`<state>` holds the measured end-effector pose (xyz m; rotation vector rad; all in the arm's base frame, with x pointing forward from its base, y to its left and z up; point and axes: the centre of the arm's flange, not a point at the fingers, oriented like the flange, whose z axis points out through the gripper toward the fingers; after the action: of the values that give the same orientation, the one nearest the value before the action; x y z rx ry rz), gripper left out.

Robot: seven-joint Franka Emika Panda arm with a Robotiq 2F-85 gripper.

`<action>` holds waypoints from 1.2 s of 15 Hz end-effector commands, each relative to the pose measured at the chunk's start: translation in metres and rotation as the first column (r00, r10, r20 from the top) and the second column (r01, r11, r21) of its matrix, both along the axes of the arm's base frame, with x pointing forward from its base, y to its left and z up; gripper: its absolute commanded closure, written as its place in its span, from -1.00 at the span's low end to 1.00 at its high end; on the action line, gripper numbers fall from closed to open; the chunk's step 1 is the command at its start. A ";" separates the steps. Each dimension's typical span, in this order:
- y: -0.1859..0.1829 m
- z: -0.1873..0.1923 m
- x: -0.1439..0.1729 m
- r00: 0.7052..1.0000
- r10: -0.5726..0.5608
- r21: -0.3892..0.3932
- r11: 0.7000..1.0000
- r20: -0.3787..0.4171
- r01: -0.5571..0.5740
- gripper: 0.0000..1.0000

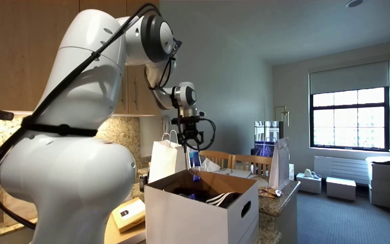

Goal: Remove three empty water bottles from the white storage box

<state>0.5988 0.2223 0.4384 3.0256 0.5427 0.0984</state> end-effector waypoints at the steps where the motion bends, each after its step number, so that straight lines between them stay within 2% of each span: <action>1: 0.070 0.002 -0.050 0.997 0.012 -0.049 0.999 0.080 -0.008 0.05; 5: 0.156 0.008 -0.085 0.986 0.057 -0.122 0.992 0.157 -0.038 0.05; 7: 0.188 0.015 -0.095 0.977 0.082 -0.156 0.986 0.196 -0.051 0.05; 9: 0.213 0.021 -0.100 0.974 0.115 -0.198 0.977 0.197 -0.075 0.05; 11: 0.229 0.019 -0.098 0.976 0.160 -0.234 0.964 0.148 -0.122 0.05; 15: 0.258 0.000 -0.090 0.986 0.161 -0.301 0.943 0.038 -0.143 0.05; 18: 0.284 -0.020 -0.092 0.989 0.147 -0.320 0.937 0.006 -0.138 0.05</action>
<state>0.4928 0.4708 0.4237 2.6999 0.6817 0.1009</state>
